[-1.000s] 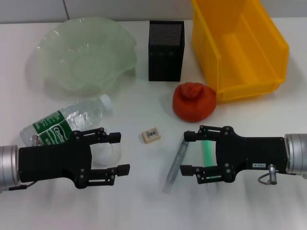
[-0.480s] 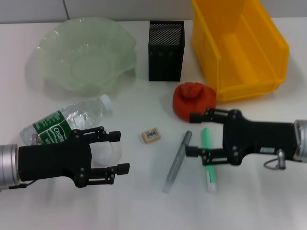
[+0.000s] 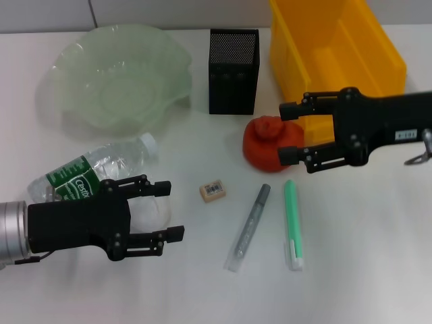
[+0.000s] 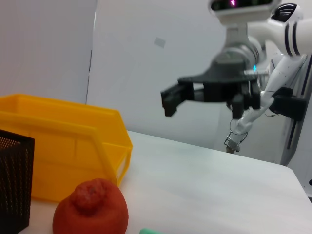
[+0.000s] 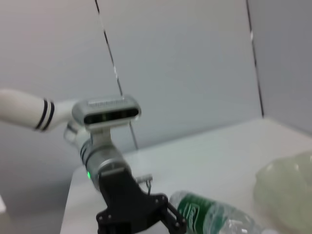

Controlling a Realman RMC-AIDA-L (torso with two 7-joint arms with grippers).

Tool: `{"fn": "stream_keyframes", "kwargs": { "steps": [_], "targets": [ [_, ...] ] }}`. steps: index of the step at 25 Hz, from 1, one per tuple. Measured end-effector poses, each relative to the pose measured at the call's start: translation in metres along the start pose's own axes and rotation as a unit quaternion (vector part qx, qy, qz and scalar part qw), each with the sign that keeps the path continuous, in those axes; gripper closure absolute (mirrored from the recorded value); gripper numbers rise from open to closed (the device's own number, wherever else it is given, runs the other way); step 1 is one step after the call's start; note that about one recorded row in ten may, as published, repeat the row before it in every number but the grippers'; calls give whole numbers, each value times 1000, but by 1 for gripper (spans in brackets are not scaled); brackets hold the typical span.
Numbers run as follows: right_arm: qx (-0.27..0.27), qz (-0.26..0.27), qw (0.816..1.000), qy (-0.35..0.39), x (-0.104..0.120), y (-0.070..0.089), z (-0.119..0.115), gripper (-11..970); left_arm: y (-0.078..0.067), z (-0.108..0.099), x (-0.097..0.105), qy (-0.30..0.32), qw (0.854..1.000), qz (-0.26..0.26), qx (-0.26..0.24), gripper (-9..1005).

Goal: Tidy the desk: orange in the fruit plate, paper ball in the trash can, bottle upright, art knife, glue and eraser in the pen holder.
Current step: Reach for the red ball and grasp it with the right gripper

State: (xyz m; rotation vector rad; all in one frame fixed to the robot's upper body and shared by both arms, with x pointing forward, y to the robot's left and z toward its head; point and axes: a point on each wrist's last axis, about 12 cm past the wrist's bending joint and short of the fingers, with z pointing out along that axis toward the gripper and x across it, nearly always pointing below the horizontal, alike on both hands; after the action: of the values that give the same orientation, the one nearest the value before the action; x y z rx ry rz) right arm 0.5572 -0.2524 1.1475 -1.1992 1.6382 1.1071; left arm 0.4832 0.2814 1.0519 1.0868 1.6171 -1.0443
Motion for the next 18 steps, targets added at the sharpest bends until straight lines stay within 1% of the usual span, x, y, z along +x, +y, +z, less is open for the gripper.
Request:
{"fn": "stream_keyframes", "kwargs": {
  "steps": [1, 2, 3, 5, 6, 7, 10, 11, 13, 15, 16, 17, 18],
  "targets": [
    [-6, 3, 999, 36, -18, -6, 2, 129, 0, 0, 0, 0, 1000, 1, 0, 207],
    [-8, -1, 998, 55, -29, -9, 5, 129, 0, 1, 0, 0, 1000, 2, 0, 207],
    [-8, -1, 998, 55, -29, -9, 5, 129, 0, 1, 0, 0, 1000, 2, 0, 207],
    [-13, -3, 995, 98, -46, -16, 11, 129, 0, 1, 0, 0, 1000, 4, 0, 207],
    [-18, -11, 990, 142, -62, -21, 21, 129, 0, 1, 0, 0, 1000, 5, -1, 207],
    [-18, -11, 990, 142, -62, -21, 21, 128, 0, 1, 0, -1, 1000, 5, -1, 207],
    [-22, -26, 979, 199, -79, -25, 36, 128, 0, 2, 0, -2, 1000, 4, -2, 207],
    [-23, -40, 972, 232, -90, -28, 46, 128, -1, 3, 0, -3, 1000, 4, -1, 207],
    [-22, -47, 968, 244, -94, -29, 50, 128, -1, 3, 0, -4, 1000, 4, -1, 207],
    [-19, -61, 961, 270, -100, -30, 59, 128, -1, 5, 0, -6, 1000, 4, -2, 208],
    [-13, -76, 952, 296, -104, -31, 68, 129, -1, 5, 0, -6, 1000, 4, -3, 208],
    [-13, -76, 952, 296, -104, -31, 68, 129, -1, 5, 0, -6, 1000, 4, -3, 208],
    [-9, -83, 947, 309, -105, -31, 72, 129, -1, 5, 0, -8, 1000, 4, -4, 208]
  ]
}}
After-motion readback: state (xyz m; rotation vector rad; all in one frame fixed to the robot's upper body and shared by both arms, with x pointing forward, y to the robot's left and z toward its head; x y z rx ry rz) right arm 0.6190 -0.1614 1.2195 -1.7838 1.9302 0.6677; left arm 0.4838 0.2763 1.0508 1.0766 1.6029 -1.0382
